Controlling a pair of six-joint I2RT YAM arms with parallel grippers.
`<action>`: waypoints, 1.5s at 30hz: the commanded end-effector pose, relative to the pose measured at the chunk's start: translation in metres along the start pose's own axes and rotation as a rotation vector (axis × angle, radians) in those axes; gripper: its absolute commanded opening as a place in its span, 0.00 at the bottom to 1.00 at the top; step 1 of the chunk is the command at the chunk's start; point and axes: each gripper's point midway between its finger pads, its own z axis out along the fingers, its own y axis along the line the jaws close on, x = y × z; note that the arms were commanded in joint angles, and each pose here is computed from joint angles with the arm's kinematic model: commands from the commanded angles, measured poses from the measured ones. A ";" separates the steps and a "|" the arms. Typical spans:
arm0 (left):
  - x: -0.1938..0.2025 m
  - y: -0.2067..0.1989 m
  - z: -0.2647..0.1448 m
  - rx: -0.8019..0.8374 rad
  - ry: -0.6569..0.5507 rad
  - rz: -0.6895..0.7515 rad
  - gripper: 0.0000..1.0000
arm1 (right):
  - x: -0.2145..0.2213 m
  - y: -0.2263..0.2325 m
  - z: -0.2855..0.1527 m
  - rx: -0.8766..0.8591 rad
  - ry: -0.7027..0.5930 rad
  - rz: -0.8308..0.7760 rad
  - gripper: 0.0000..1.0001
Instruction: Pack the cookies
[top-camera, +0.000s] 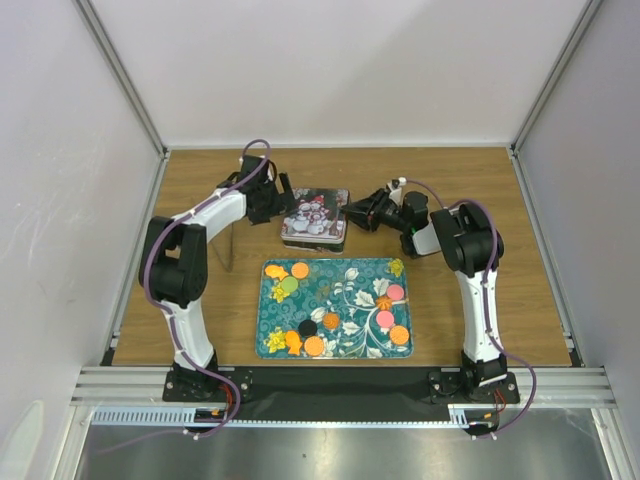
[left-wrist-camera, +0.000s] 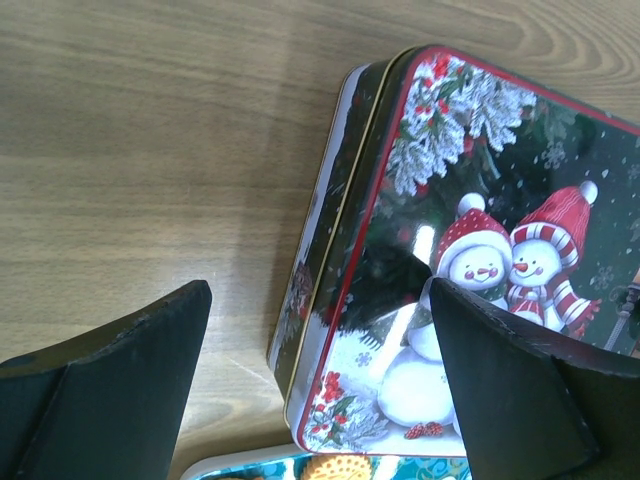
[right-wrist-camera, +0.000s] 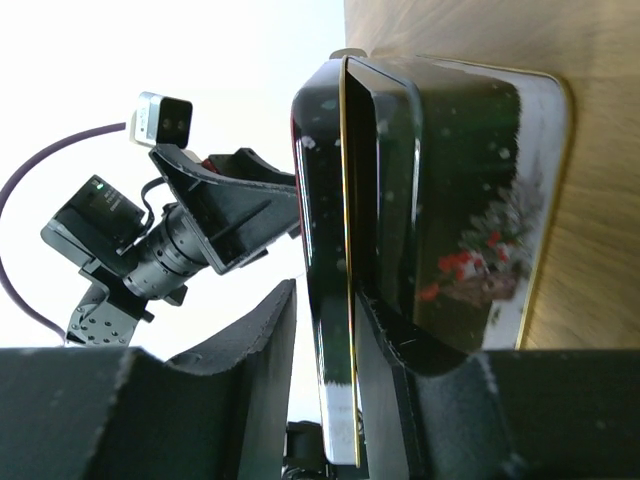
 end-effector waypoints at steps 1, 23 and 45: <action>-0.015 -0.012 0.000 0.004 -0.037 0.050 0.97 | -0.004 0.028 -0.011 -0.064 -0.009 -0.088 0.35; -0.015 -0.029 0.007 -0.013 -0.012 0.176 0.97 | -0.016 0.017 -0.032 0.052 -0.059 -0.153 0.43; -0.015 -0.032 0.011 -0.044 -0.011 0.219 0.96 | -0.024 0.003 0.001 0.368 -0.019 -0.374 0.74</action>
